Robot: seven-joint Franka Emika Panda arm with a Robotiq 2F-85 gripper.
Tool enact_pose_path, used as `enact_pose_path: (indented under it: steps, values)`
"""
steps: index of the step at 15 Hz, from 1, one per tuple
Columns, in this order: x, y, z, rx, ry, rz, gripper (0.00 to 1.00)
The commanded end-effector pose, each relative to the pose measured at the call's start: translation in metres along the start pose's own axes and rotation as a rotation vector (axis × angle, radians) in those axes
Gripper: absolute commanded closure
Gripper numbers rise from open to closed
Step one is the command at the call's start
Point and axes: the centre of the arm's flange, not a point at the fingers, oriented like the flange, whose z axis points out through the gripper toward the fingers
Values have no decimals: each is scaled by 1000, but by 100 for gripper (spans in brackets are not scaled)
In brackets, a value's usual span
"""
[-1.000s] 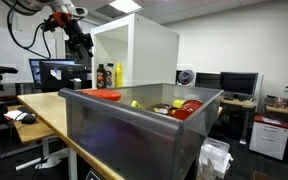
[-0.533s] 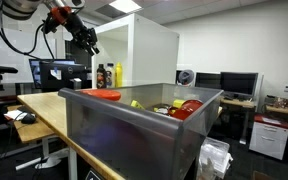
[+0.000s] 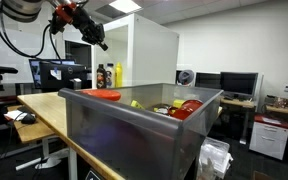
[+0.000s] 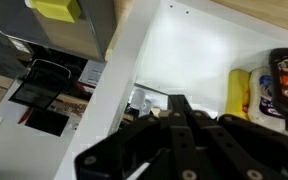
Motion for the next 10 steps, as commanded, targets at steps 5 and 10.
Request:
enact_pose_path:
  steps: [5, 10]
  values:
    - [2, 25, 16, -81, 109, 10, 100]
    - [6, 34, 30, -126, 149, 8, 100]
